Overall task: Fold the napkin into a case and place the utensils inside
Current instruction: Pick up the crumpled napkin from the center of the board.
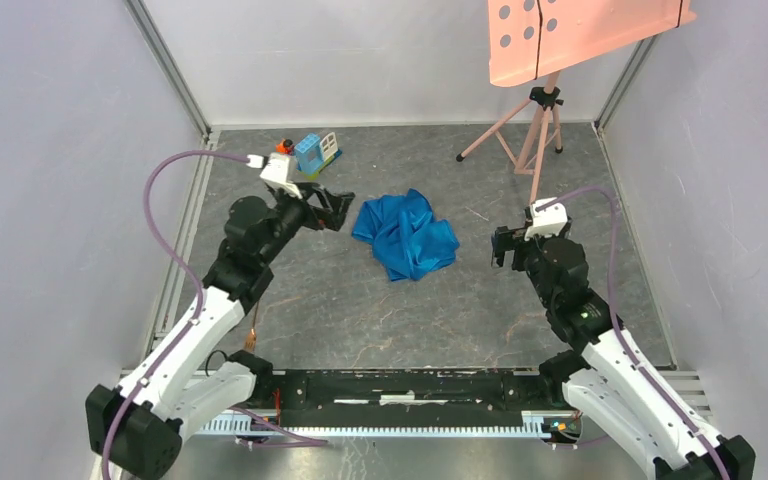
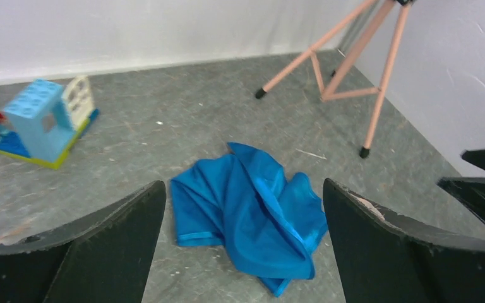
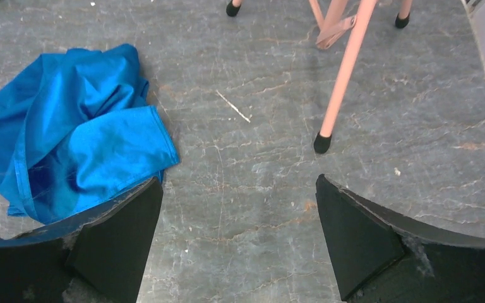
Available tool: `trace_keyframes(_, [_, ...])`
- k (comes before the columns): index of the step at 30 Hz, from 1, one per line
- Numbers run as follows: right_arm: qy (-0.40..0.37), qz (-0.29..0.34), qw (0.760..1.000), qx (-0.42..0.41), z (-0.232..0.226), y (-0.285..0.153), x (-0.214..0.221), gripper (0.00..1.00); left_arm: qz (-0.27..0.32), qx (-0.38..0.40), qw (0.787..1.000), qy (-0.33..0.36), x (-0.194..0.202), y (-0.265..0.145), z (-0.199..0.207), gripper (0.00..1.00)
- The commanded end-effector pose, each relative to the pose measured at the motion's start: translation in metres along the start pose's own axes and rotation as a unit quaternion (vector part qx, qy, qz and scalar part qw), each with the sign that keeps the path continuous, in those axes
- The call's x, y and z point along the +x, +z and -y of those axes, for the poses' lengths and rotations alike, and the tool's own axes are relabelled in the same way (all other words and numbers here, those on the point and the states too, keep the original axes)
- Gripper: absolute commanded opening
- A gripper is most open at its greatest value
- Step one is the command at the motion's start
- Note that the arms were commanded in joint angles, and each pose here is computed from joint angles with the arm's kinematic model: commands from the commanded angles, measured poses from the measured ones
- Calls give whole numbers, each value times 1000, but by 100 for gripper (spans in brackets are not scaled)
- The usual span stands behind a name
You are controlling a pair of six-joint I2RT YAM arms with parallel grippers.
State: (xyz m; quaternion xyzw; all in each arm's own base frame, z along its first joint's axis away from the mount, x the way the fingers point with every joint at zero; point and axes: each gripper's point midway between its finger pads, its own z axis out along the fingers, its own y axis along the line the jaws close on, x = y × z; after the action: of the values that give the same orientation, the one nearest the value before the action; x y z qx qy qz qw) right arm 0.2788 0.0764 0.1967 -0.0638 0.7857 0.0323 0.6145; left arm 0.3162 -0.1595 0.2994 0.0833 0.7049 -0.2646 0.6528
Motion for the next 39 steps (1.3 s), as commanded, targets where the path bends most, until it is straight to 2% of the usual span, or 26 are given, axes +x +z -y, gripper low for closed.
trace_keyframes(1, [16,-10,999,-33,-16,10,9,98,-37,36,997,57,15,19,35,100])
trace_keyframes(4, [39,-34,995,-82,-40,18,23,98,-113,60,989,77,62,28,66,100])
trace_keyframes(8, [99,-53,980,-162,-76,22,41,98,-212,32,970,117,121,33,81,97])
trace_keyframes(11, [145,-82,971,-173,-87,26,61,98,-256,20,958,126,149,35,88,96])
trace_keyframes(17, [167,-121,962,-180,-93,33,90,98,-297,-8,948,114,182,42,85,96])
trace_keyframes(20, [195,-110,955,-196,-90,38,93,98,-305,-37,944,116,194,51,78,95])
trace_keyframes(23, [210,-102,949,-213,-86,51,91,97,-311,-51,941,126,201,62,74,90])
trace_keyframes(24, [214,-112,946,-218,-86,57,94,94,-315,-54,939,126,204,65,72,87])
trace_keyframes(26, [213,-117,942,-232,-90,68,91,89,-329,-48,937,109,211,67,70,80])
trace_keyframes(28, [207,-113,944,-232,-90,80,91,89,-337,-41,936,99,216,69,70,76])
trace_keyframes(34, [190,-99,948,-235,-92,117,88,89,-354,-7,933,59,224,73,72,73])
trace_keyframes(39, [180,-92,947,-249,-99,147,89,86,-347,-4,938,15,213,80,62,73])
